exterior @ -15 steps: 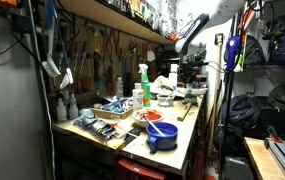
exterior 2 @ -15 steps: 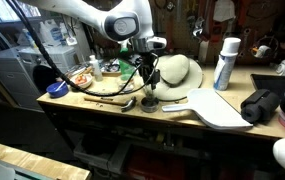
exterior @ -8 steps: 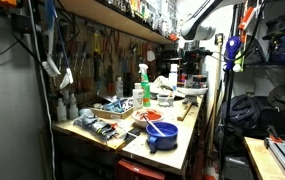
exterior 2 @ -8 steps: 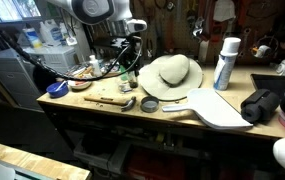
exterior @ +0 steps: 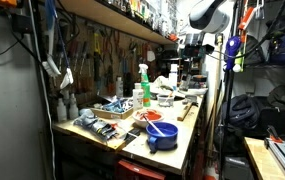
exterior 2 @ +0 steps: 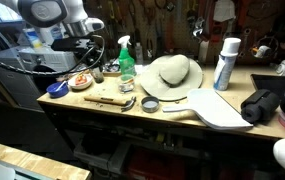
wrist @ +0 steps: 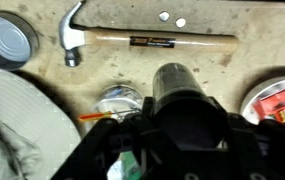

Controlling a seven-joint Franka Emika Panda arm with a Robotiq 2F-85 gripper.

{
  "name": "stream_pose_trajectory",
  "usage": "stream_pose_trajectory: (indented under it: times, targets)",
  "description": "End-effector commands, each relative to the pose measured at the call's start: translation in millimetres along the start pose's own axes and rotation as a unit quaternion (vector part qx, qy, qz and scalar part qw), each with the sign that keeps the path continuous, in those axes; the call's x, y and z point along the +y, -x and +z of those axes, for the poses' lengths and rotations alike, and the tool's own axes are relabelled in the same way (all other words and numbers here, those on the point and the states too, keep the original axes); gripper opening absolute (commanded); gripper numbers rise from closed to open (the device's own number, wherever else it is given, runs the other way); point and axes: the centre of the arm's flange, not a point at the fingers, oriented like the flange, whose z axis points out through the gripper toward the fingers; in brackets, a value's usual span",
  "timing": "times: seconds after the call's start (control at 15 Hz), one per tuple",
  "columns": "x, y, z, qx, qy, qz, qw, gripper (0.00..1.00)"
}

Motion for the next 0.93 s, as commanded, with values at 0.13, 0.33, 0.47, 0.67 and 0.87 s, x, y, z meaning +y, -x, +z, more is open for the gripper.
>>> stream_pose_trajectory:
  times: [0.13, 0.33, 0.47, 0.67, 0.87]
  targets:
    - [-25.2, 6.8, -1.7, 0.009, -0.007, -0.03, 0.9995, 0.54]
    - [-20.4, -8.1, 9.8, 0.045, -0.002, 0.019, 0.9988, 0.29]
    - [-3.7, -27.9, 7.7, 0.078, -0.007, 0.066, 0.9948, 0.29]
    - [19.3, -54.9, 13.1, 0.106, 0.024, 0.099, 0.9891, 0.29]
    - [30.3, -76.2, 24.9, 0.113, 0.039, 0.12, 0.9856, 0.29]
